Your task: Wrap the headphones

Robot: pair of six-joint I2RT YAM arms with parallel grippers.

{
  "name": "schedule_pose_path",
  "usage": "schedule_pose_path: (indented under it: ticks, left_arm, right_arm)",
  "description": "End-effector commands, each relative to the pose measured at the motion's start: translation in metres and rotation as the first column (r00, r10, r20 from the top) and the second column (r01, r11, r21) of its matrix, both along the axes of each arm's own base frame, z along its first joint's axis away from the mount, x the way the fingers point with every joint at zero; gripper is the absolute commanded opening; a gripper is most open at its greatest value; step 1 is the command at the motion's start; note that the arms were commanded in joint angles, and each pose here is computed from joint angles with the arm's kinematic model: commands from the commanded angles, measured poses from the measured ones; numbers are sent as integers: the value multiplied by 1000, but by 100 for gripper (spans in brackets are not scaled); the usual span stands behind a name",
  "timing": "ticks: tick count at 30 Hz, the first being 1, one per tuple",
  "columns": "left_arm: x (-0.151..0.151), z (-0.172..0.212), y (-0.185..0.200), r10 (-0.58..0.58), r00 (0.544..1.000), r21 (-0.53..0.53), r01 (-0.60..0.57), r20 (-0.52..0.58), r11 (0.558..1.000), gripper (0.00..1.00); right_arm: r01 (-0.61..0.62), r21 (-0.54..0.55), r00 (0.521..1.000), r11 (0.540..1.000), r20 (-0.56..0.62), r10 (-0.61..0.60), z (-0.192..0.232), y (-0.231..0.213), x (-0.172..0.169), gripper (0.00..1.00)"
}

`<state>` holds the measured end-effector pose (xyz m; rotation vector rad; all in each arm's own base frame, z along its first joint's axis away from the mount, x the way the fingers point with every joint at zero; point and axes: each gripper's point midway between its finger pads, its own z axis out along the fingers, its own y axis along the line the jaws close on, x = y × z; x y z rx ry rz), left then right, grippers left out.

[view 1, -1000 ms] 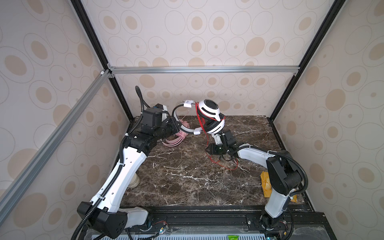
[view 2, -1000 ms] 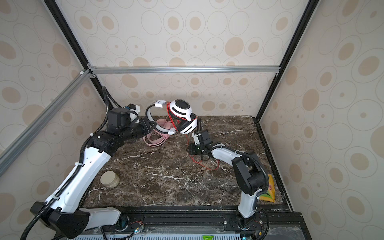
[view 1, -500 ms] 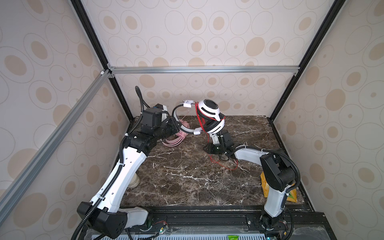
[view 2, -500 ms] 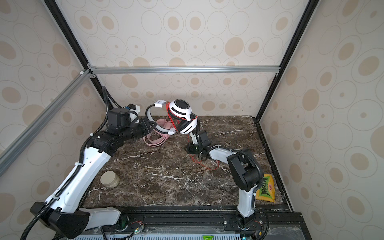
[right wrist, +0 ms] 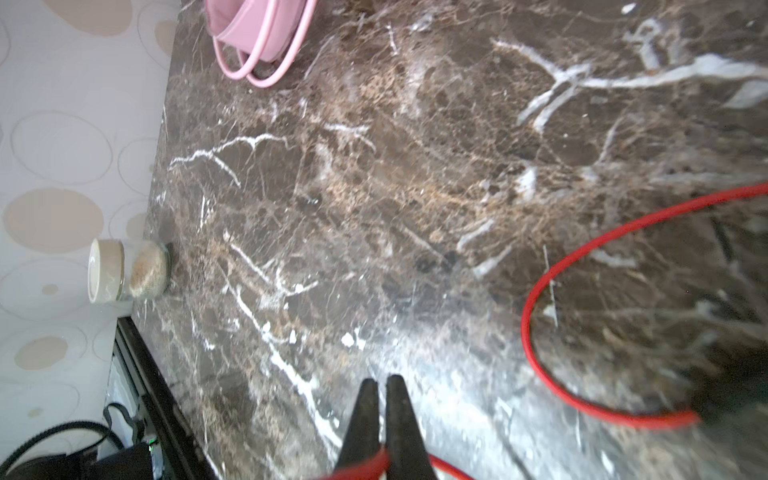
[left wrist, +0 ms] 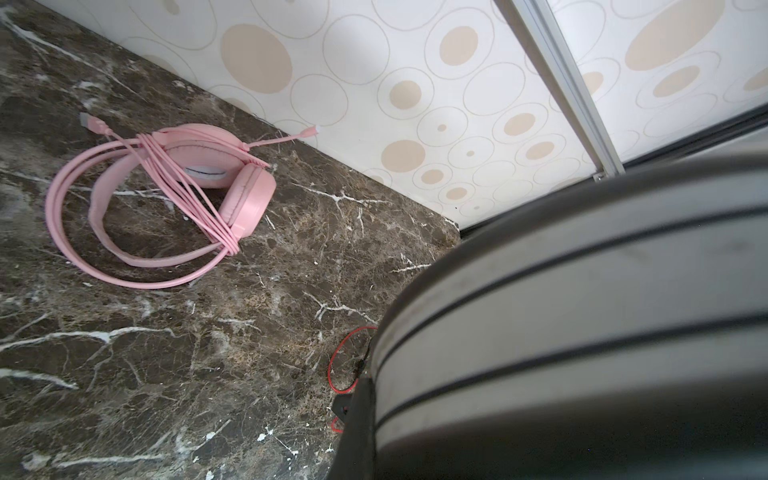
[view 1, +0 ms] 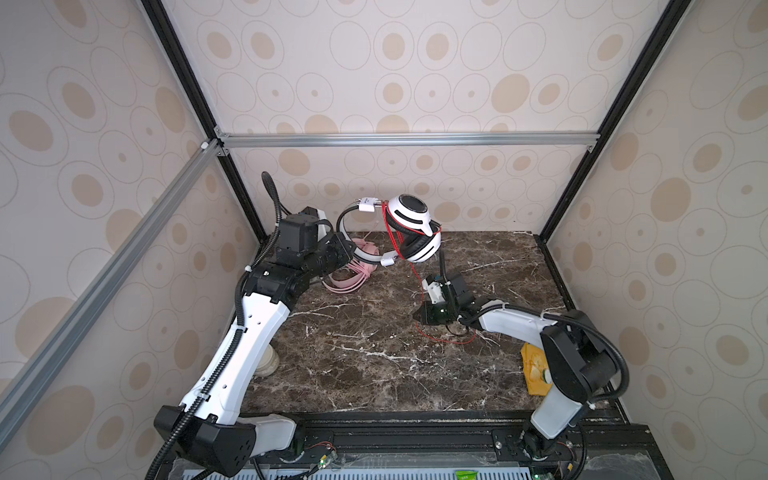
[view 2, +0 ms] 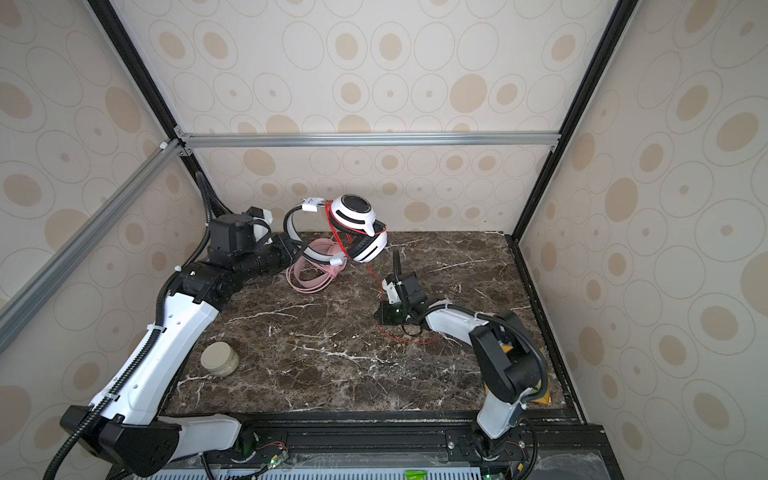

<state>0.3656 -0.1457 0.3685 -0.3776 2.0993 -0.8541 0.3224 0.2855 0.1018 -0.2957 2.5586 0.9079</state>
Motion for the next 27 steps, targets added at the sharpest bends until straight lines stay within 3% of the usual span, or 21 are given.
schedule_pose_path:
  ticks: [1,7,12,17,24,27]
  left_arm:
    - [3,51,14,91,991,-68,-85,101,994,0]
    - [7,41,44,257,965,-16,-257,42,966,0]
    - [3,26,61,351,936,24,-351,-13,936,0]
    - [0,12,69,393,918,50,-391,-48,919,0]
    - [2,14,62,369,928,12,-369,-56,929,0]
    - [0,15,64,376,926,25,-375,-46,927,0]
  right_arm:
    - [-107,-155,994,982,-23,105,16,-19,-45,0]
    - [-199,-316,978,928,1,210,41,-47,-102,0]
    - [-279,-436,952,856,-9,306,55,-65,-146,0]
    - [-338,-480,923,810,1,386,74,-67,-166,0]
    - [-425,-579,880,696,-86,467,70,-62,-171,0]
    - [-443,-586,862,678,-72,502,77,-51,-172,0]
